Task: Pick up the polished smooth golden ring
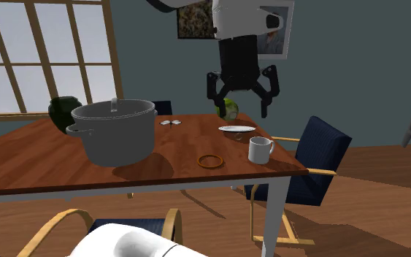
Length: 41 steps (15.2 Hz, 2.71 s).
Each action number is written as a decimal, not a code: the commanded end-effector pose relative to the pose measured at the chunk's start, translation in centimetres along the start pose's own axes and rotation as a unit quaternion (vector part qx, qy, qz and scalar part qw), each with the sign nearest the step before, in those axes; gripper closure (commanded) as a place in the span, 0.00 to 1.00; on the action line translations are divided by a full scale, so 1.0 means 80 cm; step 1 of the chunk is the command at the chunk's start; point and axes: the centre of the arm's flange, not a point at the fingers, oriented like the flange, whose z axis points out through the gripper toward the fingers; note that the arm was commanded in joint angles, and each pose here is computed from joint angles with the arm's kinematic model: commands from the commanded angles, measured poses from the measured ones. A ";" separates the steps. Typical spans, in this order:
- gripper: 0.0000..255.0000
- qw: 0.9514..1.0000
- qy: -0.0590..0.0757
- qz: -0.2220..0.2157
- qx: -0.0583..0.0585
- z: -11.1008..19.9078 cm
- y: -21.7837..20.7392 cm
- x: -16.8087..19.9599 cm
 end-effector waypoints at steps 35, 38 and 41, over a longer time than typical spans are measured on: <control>0.00 0.943 0.005 -0.331 0.044 0.315 -0.195 0.406; 0.00 0.932 0.005 -0.359 0.047 0.341 -0.226 0.434; 0.00 0.921 0.006 -0.386 0.051 0.368 -0.259 0.460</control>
